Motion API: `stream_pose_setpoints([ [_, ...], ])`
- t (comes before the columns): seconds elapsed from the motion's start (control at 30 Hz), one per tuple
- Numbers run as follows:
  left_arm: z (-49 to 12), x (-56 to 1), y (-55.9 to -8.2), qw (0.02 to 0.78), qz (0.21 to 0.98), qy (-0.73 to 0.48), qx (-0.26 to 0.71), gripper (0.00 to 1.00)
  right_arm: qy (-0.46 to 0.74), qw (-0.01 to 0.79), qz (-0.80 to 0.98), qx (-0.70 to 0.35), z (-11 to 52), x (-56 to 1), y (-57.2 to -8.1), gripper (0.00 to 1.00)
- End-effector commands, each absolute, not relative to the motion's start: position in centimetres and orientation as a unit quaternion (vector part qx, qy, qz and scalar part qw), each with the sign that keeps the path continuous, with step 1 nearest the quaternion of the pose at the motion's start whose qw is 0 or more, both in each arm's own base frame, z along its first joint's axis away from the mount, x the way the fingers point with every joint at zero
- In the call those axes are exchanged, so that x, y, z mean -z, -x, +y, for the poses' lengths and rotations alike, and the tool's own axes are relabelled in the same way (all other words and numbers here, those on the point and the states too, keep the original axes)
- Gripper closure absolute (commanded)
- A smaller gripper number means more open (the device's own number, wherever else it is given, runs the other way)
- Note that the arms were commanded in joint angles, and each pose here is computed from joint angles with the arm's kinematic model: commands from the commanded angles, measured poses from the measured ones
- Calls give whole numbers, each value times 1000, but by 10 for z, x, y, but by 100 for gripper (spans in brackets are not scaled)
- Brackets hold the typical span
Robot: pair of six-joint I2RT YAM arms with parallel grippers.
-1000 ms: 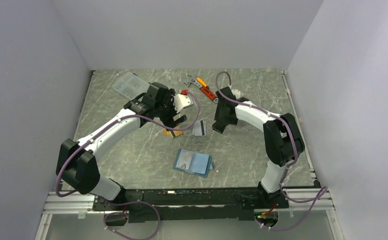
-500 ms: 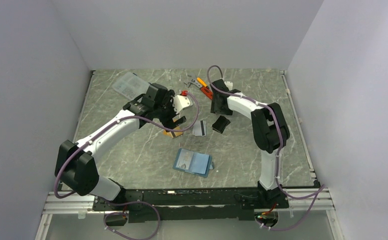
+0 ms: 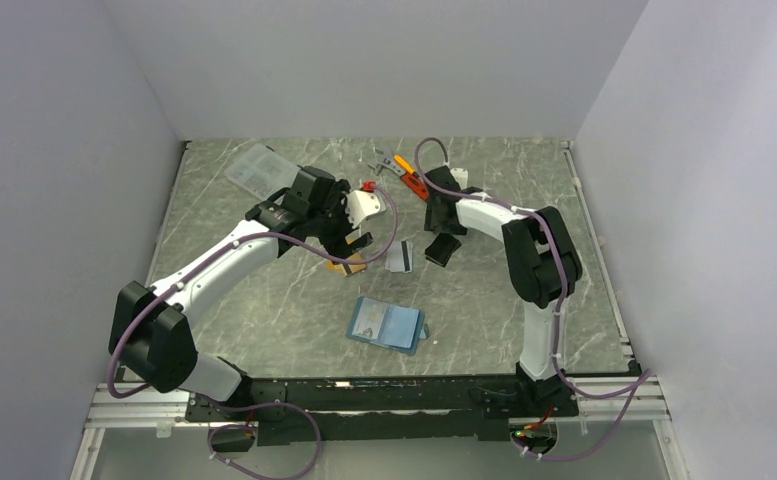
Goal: Put the credit cards into the card holder
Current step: Pick up the credit card from the center of the board.
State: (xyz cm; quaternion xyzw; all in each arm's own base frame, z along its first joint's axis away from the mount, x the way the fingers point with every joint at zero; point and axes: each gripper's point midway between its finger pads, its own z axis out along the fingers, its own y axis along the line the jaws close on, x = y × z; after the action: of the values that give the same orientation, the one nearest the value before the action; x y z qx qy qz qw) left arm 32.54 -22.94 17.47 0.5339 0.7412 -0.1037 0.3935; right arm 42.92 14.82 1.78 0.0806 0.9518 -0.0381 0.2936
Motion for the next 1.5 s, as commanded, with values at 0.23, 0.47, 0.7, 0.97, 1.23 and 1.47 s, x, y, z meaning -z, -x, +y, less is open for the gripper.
stream_pose_setpoints([
  [0.23,-231,-187,-320,407,732,-535,113,1,-100,244,964,33,139,7,-374,44],
  [0.47,-231,-187,-316,410,731,-532,119,1,-93,236,967,15,152,12,-349,44],
  [0.7,-230,-189,-313,406,734,-531,122,1,-79,229,970,17,162,17,-329,45],
  [0.97,-209,-207,-322,427,741,-515,63,1,-72,272,959,22,162,-24,-356,42],
  [1.23,-187,-191,-337,389,783,-480,74,1,-81,331,940,-23,165,-96,-384,41],
  [1.47,-208,-222,-357,424,764,-480,84,1,-120,293,942,-114,173,-87,-340,41],
])
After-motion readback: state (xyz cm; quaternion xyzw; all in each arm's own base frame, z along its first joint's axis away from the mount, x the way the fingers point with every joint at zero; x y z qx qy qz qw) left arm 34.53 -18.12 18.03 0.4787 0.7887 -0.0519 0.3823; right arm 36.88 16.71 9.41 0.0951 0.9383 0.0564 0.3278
